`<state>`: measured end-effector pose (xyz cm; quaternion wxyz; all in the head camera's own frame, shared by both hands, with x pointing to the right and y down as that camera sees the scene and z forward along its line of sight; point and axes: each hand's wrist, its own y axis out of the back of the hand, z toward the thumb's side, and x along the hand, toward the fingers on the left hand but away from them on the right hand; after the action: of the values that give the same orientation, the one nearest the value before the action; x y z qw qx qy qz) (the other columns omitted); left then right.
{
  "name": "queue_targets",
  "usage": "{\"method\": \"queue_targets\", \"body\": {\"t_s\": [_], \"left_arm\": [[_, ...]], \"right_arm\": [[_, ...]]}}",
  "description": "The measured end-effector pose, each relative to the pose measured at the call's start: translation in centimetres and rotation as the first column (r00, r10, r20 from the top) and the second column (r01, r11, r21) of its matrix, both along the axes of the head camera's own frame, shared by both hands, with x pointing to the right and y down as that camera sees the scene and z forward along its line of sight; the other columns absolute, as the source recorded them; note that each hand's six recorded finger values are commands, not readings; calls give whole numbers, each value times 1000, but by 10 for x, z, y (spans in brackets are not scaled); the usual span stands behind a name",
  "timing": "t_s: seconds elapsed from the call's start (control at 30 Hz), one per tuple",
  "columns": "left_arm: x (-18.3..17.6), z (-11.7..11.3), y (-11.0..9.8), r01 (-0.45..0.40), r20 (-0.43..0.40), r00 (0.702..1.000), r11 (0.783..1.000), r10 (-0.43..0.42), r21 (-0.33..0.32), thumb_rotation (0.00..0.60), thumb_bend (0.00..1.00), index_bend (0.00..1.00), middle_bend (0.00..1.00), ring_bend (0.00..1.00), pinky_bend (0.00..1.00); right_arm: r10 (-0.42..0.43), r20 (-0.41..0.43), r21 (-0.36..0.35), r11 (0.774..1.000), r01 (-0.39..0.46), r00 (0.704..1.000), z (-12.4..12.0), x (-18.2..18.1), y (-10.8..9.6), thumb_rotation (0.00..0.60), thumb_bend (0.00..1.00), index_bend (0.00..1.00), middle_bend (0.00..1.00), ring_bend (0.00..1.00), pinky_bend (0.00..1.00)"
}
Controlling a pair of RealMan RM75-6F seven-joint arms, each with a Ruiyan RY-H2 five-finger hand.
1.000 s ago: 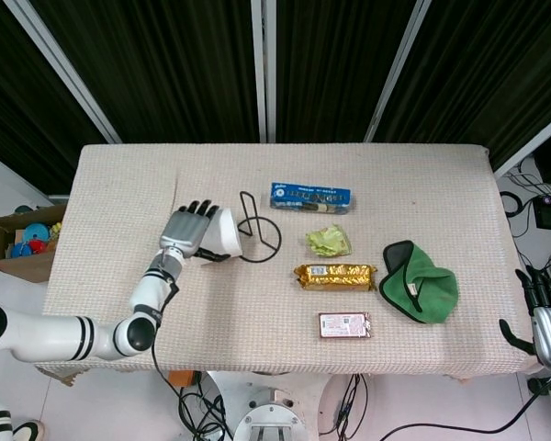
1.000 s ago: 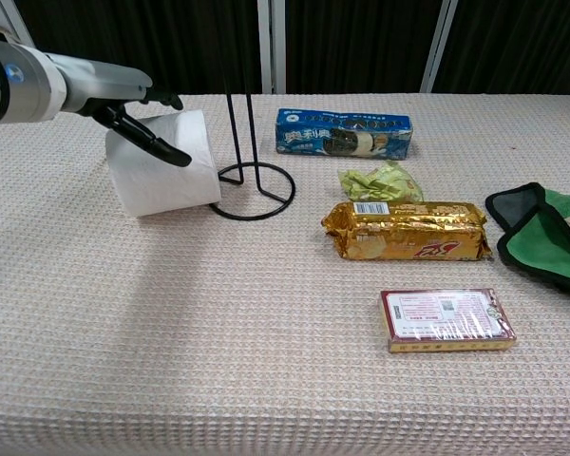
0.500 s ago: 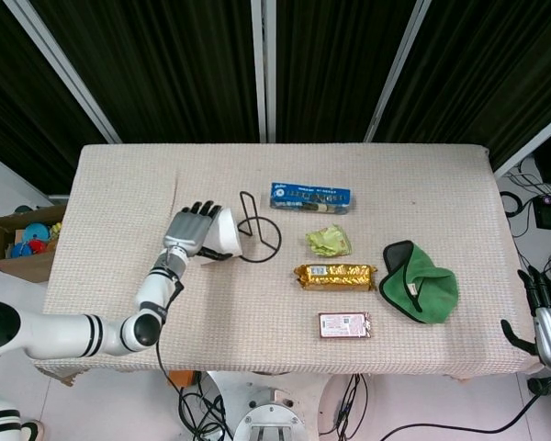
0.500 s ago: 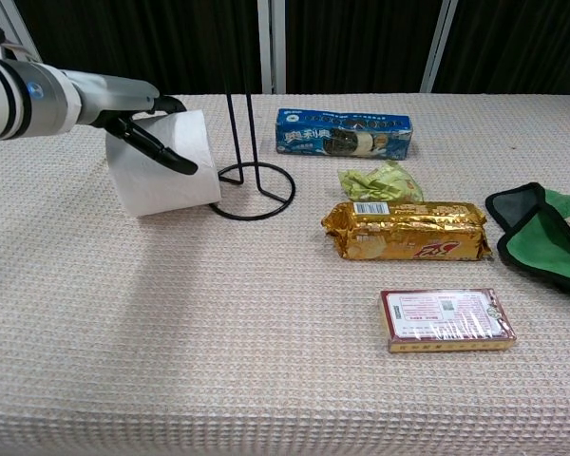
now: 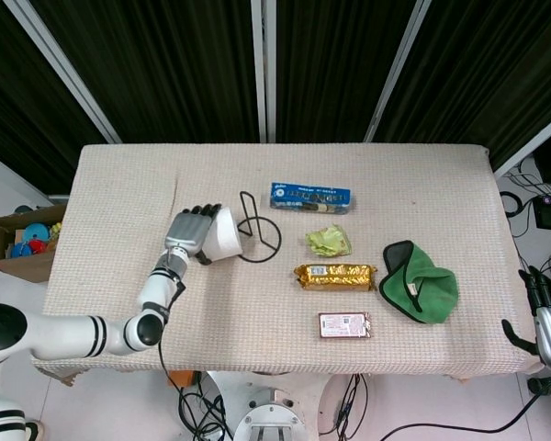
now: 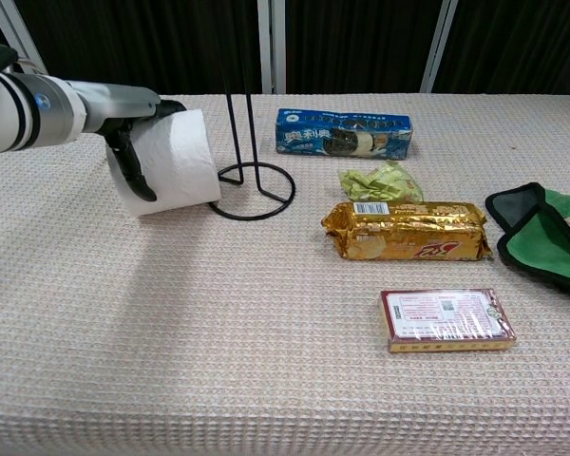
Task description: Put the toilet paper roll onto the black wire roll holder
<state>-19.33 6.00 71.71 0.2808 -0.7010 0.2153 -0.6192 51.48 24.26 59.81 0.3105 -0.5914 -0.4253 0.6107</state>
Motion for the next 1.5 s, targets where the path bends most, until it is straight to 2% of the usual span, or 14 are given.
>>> {"method": "queue_targets", "body": {"t_s": [0.17, 0.43, 0.57, 0.67, 0.7, 0.77, 0.8, 0.87, 0.97, 1.03, 1.1, 1.2, 1.4, 1.5], "left_arm": [[1, -9, -9, 81, -80, 994, 995, -76, 58, 600, 250, 316, 404, 378, 412], [-20, -46, -24, 213, -222, 957, 970, -184, 116, 600, 284, 364, 443, 413, 458], [-39, -72, -34, 306, -328, 913, 939, -242, 158, 600, 283, 371, 450, 418, 459], [-53, -94, -44, 413, -449, 842, 893, -300, 179, 600, 282, 381, 460, 426, 458], [-59, -104, -49, 455, -501, 807, 870, -313, 191, 600, 282, 382, 460, 426, 457], [-68, -123, -57, 512, -579, 753, 831, -313, 218, 600, 281, 381, 460, 426, 457], [-72, -135, -62, 547, -630, 715, 803, -303, 235, 600, 281, 380, 460, 426, 454], [-76, -151, -67, 599, -701, 651, 764, -293, 238, 600, 281, 373, 457, 426, 443], [-79, -164, -69, 677, -801, 517, 717, -303, 165, 600, 280, 368, 454, 426, 418], [-78, -168, -67, 715, -856, 409, 694, -316, 86, 600, 274, 363, 452, 425, 411], [-74, -169, -64, 735, -895, 304, 678, -327, 2, 600, 265, 356, 446, 423, 408], [-62, -167, -55, 728, -922, 204, 681, -330, -83, 600, 257, 341, 435, 414, 406], [-31, -153, -42, 692, -938, 142, 710, -316, -134, 600, 245, 328, 425, 406, 404], [-19, -142, -40, 685, -942, 133, 715, -309, -138, 600, 244, 325, 423, 403, 402]], "right_arm": [[-2, 3, 4, 1000, 2, 1000, -1, -1, 0, 600, 275, 0, 0, 0, 0], [4, 7, 3, 1000, -4, 1000, 0, 1, 0, 600, 276, 0, 0, 0, 0], [-1, 9, 4, 1000, 1, 1000, 0, -1, -1, 600, 276, 0, 0, 0, 0], [-6, 13, -4, 1000, 6, 1000, 4, -4, 0, 600, 276, 0, 0, 0, 0], [-8, 14, -6, 1000, 8, 1000, 4, -4, 1, 600, 276, 0, 0, 0, 0], [-13, 14, -5, 1000, 13, 1000, 5, -6, 1, 600, 276, 0, 0, 0, 0], [-14, 14, -4, 1000, 14, 1000, 4, -7, 1, 600, 276, 0, 0, 0, 0], [-16, 11, 0, 1000, 16, 1000, 3, -7, 0, 600, 276, 0, 0, 0, 0], [-16, 8, 1, 1000, 16, 1000, 2, -8, 0, 600, 276, 0, 0, 0, 0], [-17, 7, -1, 1000, 17, 1000, 2, -8, 0, 600, 276, 0, 0, 0, 0], [-18, 4, -3, 1000, 18, 1000, 2, -8, 1, 600, 276, 0, 0, 0, 0], [-18, 1, -4, 1000, 18, 1000, 2, -8, 0, 600, 276, 0, 0, 0, 0], [-18, 2, -9, 1000, 18, 1000, 3, -9, 0, 600, 277, 0, 0, 0, 0], [-13, 1, -11, 1000, 13, 1000, 3, -8, 0, 600, 277, 0, 0, 0, 0]]}}
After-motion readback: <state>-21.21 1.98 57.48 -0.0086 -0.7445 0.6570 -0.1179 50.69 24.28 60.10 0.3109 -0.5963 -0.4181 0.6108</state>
